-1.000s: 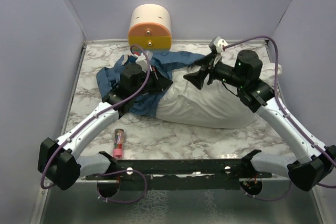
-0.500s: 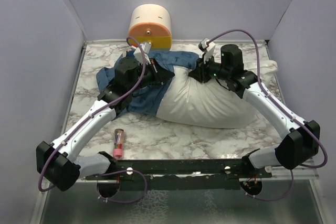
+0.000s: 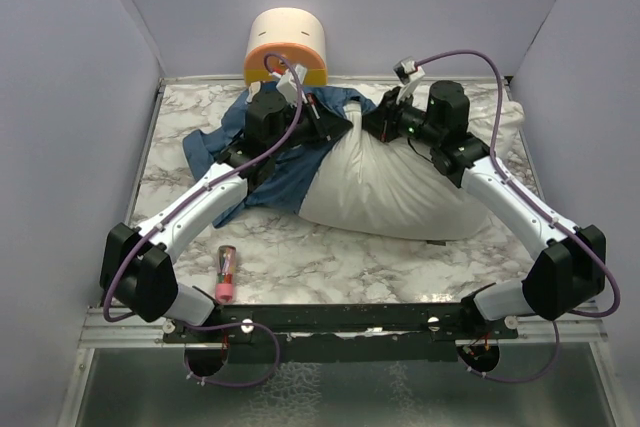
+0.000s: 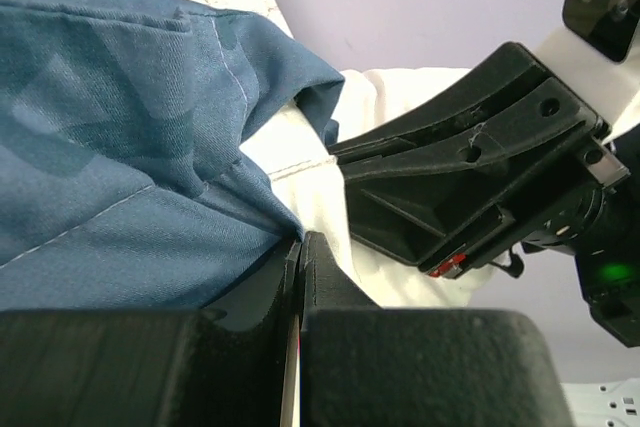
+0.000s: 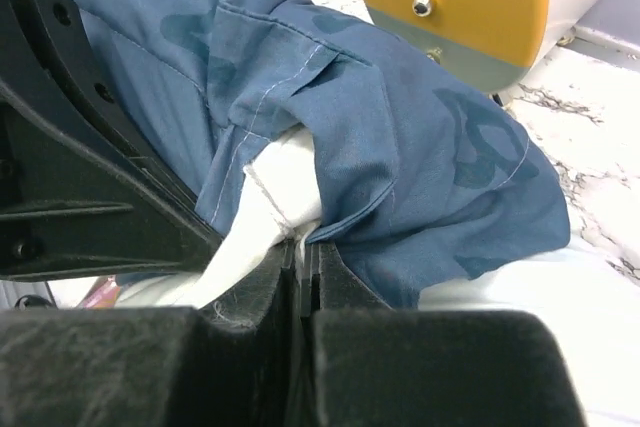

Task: Put the pillow into the pillowcase
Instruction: Stuff the pillow into the pillowcase.

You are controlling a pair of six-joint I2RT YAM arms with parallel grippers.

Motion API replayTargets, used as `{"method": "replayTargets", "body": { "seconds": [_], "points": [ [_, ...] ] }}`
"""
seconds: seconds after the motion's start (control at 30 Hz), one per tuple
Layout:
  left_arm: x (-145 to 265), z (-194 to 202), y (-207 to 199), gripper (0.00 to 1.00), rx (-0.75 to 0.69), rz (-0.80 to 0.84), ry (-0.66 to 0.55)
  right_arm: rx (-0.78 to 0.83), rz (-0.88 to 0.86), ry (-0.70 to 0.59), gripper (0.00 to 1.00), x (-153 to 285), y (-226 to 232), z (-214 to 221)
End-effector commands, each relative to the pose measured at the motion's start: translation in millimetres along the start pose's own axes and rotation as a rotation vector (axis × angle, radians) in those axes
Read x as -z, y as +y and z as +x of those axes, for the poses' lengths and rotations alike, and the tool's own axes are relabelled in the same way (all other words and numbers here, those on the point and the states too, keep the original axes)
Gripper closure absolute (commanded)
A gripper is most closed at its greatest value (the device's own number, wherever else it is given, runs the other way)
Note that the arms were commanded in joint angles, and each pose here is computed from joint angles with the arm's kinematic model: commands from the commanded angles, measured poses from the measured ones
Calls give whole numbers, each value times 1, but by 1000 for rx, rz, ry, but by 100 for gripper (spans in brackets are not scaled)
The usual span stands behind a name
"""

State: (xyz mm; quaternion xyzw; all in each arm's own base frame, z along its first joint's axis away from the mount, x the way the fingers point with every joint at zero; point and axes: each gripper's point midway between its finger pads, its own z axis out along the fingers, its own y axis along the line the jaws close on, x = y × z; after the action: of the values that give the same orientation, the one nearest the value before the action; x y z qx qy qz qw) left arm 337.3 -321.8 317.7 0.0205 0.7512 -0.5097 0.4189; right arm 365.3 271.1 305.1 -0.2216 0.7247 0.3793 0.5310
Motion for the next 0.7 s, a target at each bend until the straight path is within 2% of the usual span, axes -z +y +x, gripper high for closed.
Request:
{"method": "replayTargets", "body": {
  "seconds": [0.0,0.07,0.13,0.17,0.23,0.3,0.43,0.53,0.6,0.67],
  "points": [
    [-4,-1,-26,100,13,132,-13,-8,-115,-11,96,-1,34,4],
    [1,-9,-1,100,42,62,-36,33,-75,53,75,9,26,23],
    [9,-21,22,100,49,-19,-65,100,-54,33,49,27,30,16],
    [13,-28,32,100,44,-51,-76,135,-46,8,39,37,34,6],
    [17,-40,43,100,34,-89,-90,187,-27,-21,27,53,40,-11],
    [17,-46,45,100,15,-103,-84,215,-35,-39,24,64,49,-25],
    [11,-59,34,98,-21,-81,-75,211,-140,-55,23,77,76,-35],
    [14,-78,21,75,-68,-97,-90,215,-204,-48,23,83,87,-29],
    [23,-98,17,57,-137,-168,-128,217,-210,2,23,81,83,-10],
    [40,-116,12,44,-211,-228,-170,199,-200,83,23,79,75,12]
  ]
}}
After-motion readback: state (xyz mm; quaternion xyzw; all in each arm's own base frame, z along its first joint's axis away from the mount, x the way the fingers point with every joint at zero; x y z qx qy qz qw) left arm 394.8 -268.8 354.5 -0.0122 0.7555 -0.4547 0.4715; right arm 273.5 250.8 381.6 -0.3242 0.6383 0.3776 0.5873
